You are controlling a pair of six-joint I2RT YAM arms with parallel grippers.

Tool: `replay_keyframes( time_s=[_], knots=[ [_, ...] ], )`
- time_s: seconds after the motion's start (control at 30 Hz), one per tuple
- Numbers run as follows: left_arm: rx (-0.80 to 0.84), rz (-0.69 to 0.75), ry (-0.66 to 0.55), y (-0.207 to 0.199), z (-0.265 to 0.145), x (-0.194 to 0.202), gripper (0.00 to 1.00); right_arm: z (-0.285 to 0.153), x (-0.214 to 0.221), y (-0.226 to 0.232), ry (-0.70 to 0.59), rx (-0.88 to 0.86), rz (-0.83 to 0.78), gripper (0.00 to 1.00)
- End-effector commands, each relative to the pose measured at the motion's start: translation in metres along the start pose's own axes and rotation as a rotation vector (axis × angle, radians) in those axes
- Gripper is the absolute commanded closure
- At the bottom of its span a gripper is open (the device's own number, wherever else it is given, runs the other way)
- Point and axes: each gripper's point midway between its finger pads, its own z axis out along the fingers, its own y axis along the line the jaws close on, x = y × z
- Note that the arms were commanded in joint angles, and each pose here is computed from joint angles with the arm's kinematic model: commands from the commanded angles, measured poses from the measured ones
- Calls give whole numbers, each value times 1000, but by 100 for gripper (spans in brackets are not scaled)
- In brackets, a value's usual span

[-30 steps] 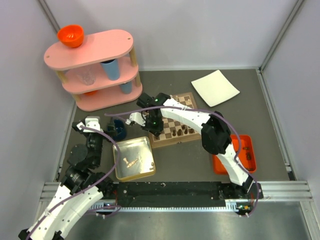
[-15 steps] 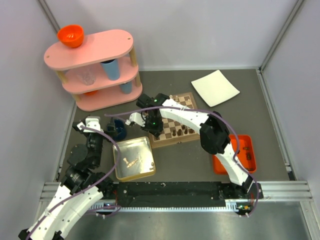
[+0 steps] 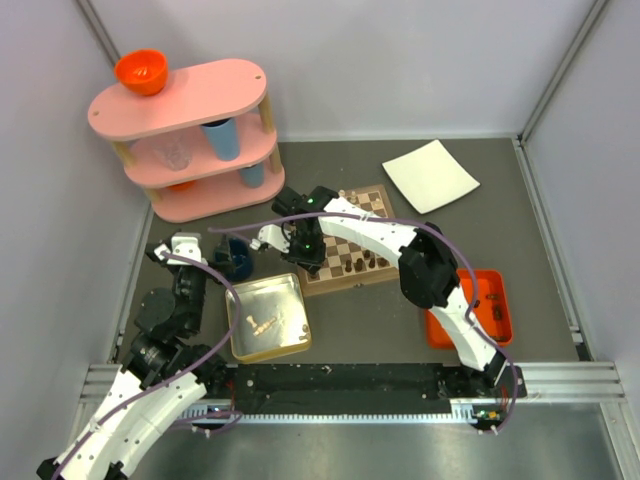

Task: Set up the chess pieces on the board

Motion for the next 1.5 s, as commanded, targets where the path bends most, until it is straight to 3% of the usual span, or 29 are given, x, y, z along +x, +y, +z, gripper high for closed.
replay_keyframes(
  time_s=[0.0, 0.7, 0.93, 1.2, 1.47],
  knots=[
    [1, -4, -19, -1, 3, -4, 1, 3, -11, 1, -12, 5, -16, 84],
    [8, -2, -18, -3, 3, -4, 1, -2, -17, -3, -31, 19, -16, 63],
    [8, -4, -18, -3, 3, -4, 1, -8, -20, -8, -38, 47, -19, 46],
    [7, -1, -17, -2, 3, -4, 1, -9, -23, -13, -36, 73, -19, 48],
    [12, -1, -16, -4, 3, -4, 1, -7, -21, -15, -26, 81, -13, 59]
  ],
)
